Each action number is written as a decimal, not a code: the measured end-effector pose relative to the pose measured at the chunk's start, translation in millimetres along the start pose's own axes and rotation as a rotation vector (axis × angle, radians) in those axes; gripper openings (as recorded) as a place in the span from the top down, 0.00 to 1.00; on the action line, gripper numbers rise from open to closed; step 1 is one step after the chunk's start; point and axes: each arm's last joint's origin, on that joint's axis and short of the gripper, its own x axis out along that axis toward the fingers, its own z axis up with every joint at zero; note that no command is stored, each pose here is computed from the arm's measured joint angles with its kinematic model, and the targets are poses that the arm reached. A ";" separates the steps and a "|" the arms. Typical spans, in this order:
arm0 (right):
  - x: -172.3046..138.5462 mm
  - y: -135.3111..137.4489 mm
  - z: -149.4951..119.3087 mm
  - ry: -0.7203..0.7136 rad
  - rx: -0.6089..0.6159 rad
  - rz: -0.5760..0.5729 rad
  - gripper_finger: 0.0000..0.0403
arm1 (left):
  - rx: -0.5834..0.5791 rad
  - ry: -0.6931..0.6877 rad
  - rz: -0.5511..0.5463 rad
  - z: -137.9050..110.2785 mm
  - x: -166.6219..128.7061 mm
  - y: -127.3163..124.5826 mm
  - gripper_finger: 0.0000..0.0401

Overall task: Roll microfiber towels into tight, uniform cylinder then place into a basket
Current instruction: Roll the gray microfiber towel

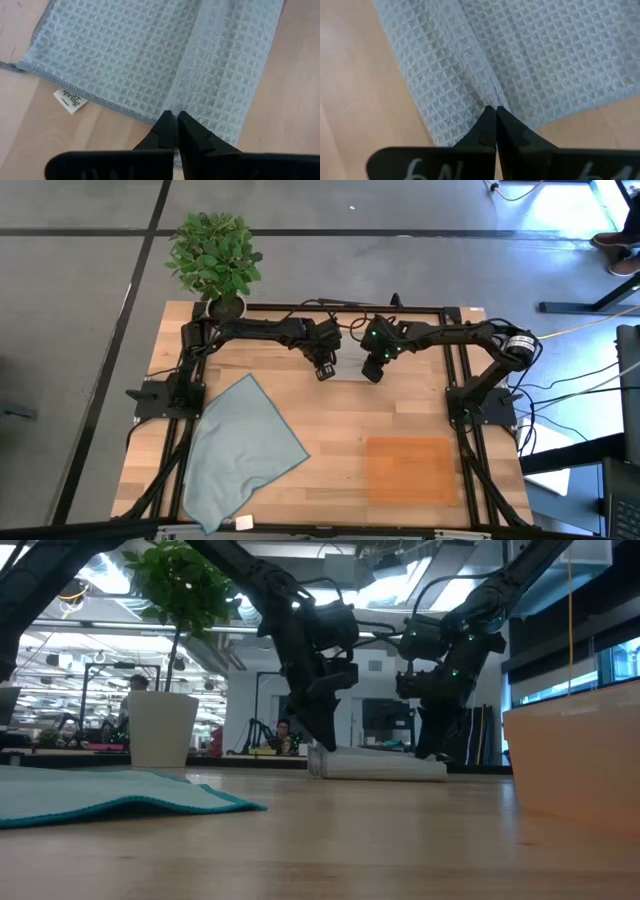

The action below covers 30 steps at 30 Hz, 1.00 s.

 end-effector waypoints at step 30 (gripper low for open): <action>-9.8 -0.1 23.2 0.010 0.058 -0.034 0.62 | -0.004 -0.040 0.158 2.9 -0.2 4.5 0.73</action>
